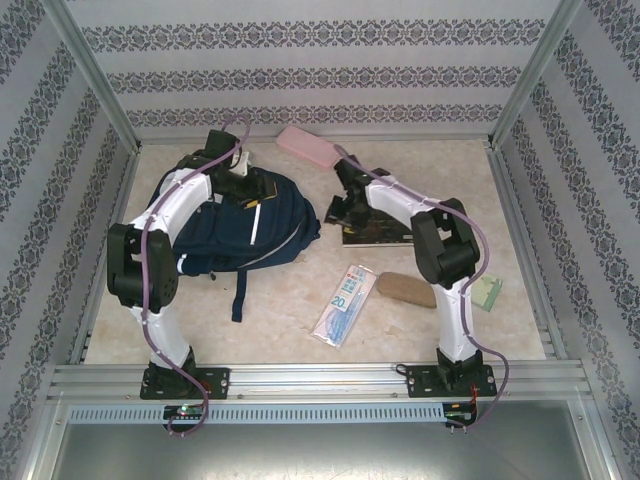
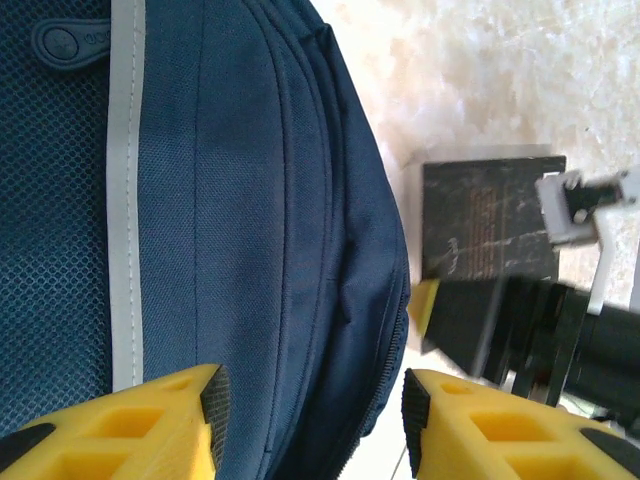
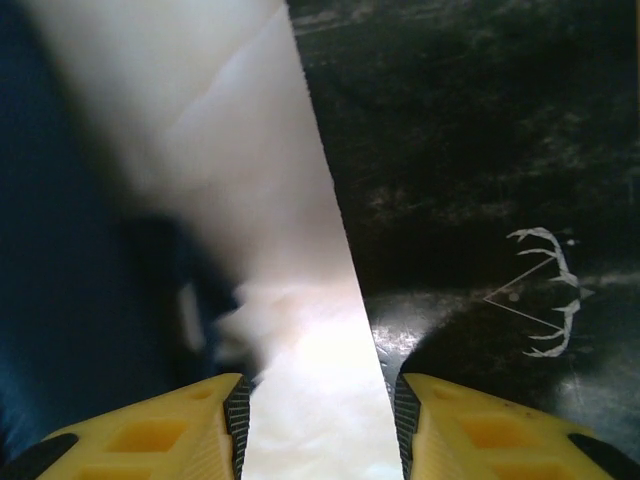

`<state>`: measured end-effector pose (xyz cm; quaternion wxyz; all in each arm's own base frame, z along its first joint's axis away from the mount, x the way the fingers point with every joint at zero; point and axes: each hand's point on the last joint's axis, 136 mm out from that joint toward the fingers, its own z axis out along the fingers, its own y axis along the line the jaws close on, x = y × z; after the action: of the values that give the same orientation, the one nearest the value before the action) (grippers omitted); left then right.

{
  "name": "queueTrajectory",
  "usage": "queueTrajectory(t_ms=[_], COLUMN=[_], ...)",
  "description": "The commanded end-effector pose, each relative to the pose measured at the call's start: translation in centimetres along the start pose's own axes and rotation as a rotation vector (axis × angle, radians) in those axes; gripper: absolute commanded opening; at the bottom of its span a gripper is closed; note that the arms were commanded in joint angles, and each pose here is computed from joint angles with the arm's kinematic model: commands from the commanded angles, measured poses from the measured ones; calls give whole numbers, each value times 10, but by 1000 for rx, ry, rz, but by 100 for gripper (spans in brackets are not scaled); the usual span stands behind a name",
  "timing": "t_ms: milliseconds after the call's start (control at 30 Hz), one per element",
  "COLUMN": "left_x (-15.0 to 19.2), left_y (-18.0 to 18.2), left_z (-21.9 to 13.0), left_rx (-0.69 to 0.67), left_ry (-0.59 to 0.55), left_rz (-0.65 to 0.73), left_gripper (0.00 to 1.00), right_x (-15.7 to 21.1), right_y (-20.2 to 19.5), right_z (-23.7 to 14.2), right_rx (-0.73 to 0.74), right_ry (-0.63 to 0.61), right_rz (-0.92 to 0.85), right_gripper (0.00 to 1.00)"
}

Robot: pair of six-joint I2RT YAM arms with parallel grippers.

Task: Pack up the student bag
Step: Move the book to the center of the table, then rotate the book at the center of the table.

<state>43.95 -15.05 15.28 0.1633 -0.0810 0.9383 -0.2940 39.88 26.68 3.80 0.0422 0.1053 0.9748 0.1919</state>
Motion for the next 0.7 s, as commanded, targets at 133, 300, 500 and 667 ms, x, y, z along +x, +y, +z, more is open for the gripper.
queueTrajectory(t_ms=[133, 300, 500, 667], left_x=[-8, -9, -7, -6], left_y=[-28, -63, -101, -103], left_z=[25, 51, 97, 143], left_rx=[70, 108, 118, 76], left_ry=[16, 49, 93, 129], left_rz=[34, 100, 206, 239], left_gripper=[51, 50, 50, 50], right_x=[23, 8, 4, 5], right_y=[0, -37, -78, -89], right_z=[-33, -64, -63, -52], right_rx=[-40, -27, -31, -24], right_ry=[24, -71, -108, -89], right_rz=[-22, 60, 193, 216], right_gripper=[45, 45, 46, 47])
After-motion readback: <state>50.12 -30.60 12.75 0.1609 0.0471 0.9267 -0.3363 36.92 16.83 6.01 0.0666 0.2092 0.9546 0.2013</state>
